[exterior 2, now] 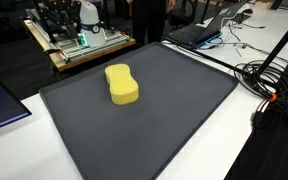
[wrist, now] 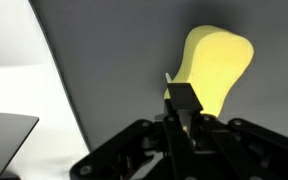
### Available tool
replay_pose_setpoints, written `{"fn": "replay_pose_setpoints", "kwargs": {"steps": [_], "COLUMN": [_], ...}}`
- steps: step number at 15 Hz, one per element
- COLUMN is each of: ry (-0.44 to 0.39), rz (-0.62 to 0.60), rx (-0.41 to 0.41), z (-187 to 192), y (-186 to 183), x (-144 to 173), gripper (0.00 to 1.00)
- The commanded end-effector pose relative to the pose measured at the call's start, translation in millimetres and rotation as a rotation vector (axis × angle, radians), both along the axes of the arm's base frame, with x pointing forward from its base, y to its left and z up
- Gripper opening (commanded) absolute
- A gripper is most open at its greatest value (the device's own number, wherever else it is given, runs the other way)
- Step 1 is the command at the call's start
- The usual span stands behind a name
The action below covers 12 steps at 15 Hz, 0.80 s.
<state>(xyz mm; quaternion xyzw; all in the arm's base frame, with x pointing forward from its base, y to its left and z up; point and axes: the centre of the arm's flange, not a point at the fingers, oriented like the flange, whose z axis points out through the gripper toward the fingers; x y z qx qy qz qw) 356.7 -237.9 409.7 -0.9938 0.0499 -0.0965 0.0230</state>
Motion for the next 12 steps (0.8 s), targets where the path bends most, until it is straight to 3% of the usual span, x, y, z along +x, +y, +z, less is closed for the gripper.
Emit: {"fn": "replay_pose_setpoints", "kwargs": {"steps": [1, 2, 7, 12], "ry": [0.001, 0.001, -0.031, -0.109], "rz": [-0.004, -0.006, -0.174, -0.344], "rx": [0.0, 0.0, 0.207, 0.243], "z": [-1.2, -1.2, -34.1, -53.7], "y": [1.2, 1.3, 58.1, 63.2], "x": [0.0, 0.1, 23.2, 40.9], "gripper": [0.13, 0.03, 0.03, 0.03]}}
